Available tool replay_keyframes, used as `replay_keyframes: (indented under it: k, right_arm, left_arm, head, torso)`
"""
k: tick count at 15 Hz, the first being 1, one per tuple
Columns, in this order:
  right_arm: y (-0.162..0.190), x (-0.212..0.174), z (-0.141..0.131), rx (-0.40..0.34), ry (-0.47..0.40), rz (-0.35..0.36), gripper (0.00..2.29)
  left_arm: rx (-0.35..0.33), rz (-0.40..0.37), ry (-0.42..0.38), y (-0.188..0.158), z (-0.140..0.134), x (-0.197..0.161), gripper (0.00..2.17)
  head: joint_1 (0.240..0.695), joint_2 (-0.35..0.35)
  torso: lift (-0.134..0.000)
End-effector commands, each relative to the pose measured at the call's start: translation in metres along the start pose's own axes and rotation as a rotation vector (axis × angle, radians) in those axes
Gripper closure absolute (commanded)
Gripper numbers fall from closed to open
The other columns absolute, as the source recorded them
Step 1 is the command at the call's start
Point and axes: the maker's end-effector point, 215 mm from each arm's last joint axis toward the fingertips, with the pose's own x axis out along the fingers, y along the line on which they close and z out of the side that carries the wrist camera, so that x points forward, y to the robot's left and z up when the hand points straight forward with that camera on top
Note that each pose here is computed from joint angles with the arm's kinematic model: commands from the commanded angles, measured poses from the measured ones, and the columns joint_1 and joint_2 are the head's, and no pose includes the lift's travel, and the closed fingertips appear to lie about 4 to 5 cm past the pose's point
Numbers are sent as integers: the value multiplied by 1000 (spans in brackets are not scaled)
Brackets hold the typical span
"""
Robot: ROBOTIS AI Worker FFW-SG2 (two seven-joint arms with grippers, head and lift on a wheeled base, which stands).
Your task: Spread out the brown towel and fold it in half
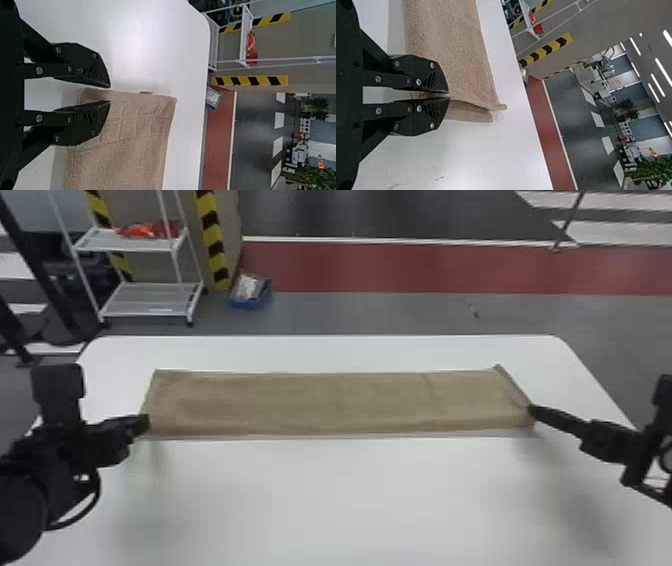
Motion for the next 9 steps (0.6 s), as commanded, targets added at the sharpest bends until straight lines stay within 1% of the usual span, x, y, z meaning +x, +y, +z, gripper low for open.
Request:
replay_keyframes:
  k: [1, 2, 3, 4, 5, 6, 8, 9]
  right_arm:
    - [-2, -2, -1, 8, 2, -3, 1325]
    - [-4, -3, 0, 6, 1, -6, 1328]
    - [-4, -4, 0, 8, 1, -7, 1328]
    - [-2, -3, 2, 7, -5, 1, 1396]
    - [-1, -3, 4, 7, -6, 4, 1511]
    - [-1, -3, 4, 8, -7, 5, 1511]
    - [0, -3, 6, 11, -13, 11, 1511]
    - [0, -4, 7, 10, -11, 11, 1511]
  left_arm:
    - [4, -11, 42, -4, -9, -3, 1028]
    - [1, -25, 56, -7, -12, -3, 1028]
    - [-2, -30, 56, -9, -11, -5, 1369]
    - [-15, -36, 42, -11, -4, -7, 1649]
    - [-29, -41, 44, -10, -5, -9, 1690]
    - [-27, -43, 41, -11, -2, -12, 1744]
    - [-24, -42, 33, -10, 2, -18, 1744]
    - [-21, -42, 45, -10, 0, -21, 1744]
  head:
    - [695, -46]
    - [695, -49]
    - [695, -52]
    - [695, -56]
    - [695, -59]
    - [695, -60]
    - [695, -60]
    - [695, -60]
  torso:
    - [-128]
    - [-128]
    - [-128]
    - [-128]
    - [-128]
    - [-128]
    - [-128]
    - [-128]
